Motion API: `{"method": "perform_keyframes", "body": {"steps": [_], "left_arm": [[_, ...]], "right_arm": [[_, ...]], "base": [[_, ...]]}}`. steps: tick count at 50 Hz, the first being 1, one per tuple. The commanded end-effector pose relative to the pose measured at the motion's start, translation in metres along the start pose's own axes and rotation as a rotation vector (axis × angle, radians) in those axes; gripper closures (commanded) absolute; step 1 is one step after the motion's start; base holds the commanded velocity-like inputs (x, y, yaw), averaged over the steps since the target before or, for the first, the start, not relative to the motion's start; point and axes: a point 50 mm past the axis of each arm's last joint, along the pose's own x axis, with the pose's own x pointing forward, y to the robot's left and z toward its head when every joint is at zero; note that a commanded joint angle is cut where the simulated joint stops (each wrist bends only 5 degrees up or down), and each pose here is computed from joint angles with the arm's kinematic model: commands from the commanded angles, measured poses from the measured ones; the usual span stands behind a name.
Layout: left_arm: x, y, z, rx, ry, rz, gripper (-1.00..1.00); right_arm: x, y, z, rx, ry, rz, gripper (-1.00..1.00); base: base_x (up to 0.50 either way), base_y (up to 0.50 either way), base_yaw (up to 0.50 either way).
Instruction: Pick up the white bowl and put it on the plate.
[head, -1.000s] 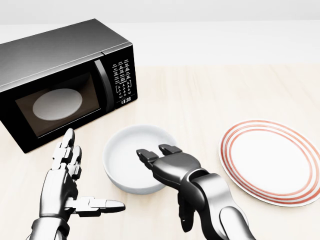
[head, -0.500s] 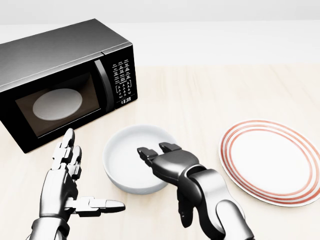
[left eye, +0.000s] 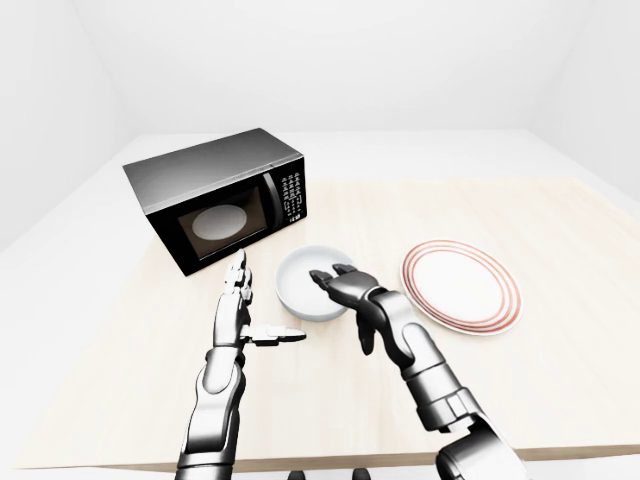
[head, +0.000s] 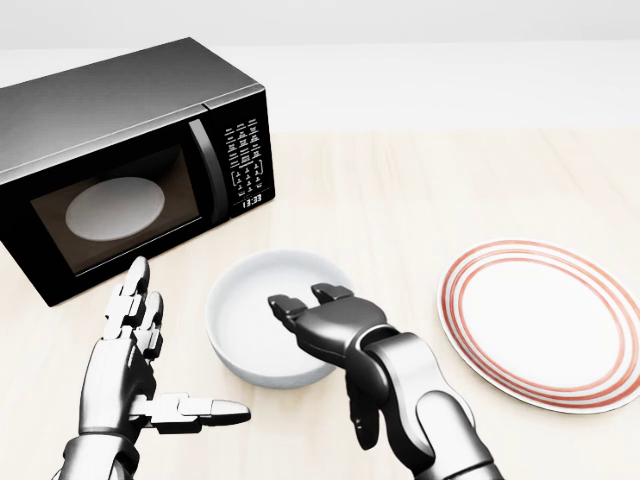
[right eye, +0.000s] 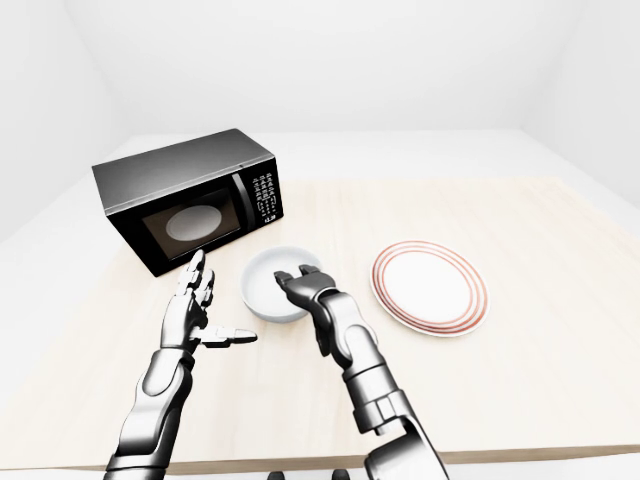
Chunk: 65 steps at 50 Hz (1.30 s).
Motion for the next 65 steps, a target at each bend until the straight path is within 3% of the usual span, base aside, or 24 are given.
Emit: {"method": "perform_keyframes", "body": {"steps": [1,65], "left_arm": [[0.000,0.000,0.000,0.000,0.000,0.000,-1.00],[0.000,0.000,0.000,0.000,0.000,0.000,-1.00]], "right_arm": [[0.006,0.002,0.002,-0.015,0.004,0.008,-1.00],[0.017,0.016,-0.002,-0.043,0.035,0.033,-1.00]], "base": [[0.00,0.00,0.00],[0.00,0.00,0.00]]}}
